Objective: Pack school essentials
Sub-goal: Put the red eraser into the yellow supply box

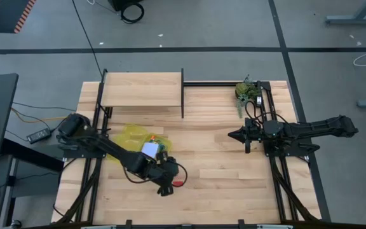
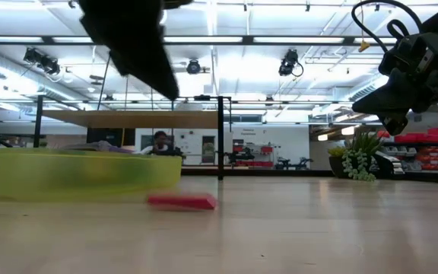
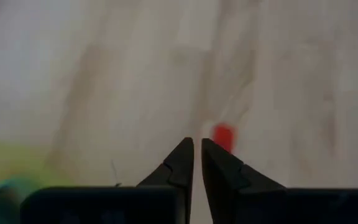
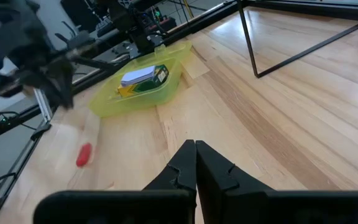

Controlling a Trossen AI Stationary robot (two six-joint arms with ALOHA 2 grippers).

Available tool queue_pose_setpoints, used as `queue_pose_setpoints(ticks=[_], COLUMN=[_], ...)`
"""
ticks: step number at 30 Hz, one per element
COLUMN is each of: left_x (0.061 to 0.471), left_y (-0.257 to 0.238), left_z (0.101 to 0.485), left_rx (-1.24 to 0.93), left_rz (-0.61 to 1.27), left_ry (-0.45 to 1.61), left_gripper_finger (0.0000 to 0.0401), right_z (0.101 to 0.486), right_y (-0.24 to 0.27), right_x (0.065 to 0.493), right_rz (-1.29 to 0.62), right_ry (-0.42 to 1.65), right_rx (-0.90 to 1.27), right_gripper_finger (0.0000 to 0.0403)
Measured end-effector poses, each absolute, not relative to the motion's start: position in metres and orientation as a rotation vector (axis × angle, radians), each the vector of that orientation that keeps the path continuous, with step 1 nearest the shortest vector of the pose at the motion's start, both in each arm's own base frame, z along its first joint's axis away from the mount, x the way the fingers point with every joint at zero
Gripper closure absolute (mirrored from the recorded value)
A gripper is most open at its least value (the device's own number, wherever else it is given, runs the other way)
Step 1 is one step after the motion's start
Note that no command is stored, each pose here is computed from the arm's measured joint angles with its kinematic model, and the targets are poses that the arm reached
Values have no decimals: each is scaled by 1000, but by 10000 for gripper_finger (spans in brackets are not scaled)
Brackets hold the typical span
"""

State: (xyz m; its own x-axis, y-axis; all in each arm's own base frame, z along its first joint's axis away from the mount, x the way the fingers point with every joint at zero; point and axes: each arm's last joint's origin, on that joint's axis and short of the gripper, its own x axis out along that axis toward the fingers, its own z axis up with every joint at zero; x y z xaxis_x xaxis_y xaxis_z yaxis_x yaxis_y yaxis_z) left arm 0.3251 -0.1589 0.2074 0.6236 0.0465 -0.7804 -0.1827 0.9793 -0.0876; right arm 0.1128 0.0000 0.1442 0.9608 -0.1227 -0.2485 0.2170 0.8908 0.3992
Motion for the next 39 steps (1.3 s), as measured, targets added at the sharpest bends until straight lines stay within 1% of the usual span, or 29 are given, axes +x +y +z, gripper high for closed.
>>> queue_pose_setpoints(ticks=[4,7,9,11,13,18,23,27,29,32,36,39], left_x=[307,305,306,307,312,331,343,349,349,348,346,346], left_y=[-157,-166,-171,-173,-172,-169,-167,-166,-166,-167,-171,-173], left_z=[219,222,217,203,188,156,140,137,137,137,137,128], left_rx=[-166,-179,-131,-71,-58,-74,-93,-91,-72,-33,9,25], left_rz=[216,178,152,147,145,33,14,-43,-53,-74,-102,-102], left_ry=[924,898,909,945,955,946,923,903,906,909,906,930], left_gripper_finger=[377,386,385,374,355,298,247,217,208,205,215,226], right_z=[144,144,144,144,144,144,144,144,144,144,144,144], right_y=[0,0,0,0,0,0,0,0,0,0,0,0], right_x=[113,113,113,113,113,113,113,113,113,113,113,113], right_rz=[-178,-178,-178,-178,-178,-178,-178,-178,-178,-178,-178,-178], right_ry=[220,220,220,220,220,220,220,220,220,219,220,220], right_rx=[438,438,438,438,438,438,438,438,438,438,438,438], right_gripper_finger=[393,393,393,393,393,393,393,393,393,393,393,393])
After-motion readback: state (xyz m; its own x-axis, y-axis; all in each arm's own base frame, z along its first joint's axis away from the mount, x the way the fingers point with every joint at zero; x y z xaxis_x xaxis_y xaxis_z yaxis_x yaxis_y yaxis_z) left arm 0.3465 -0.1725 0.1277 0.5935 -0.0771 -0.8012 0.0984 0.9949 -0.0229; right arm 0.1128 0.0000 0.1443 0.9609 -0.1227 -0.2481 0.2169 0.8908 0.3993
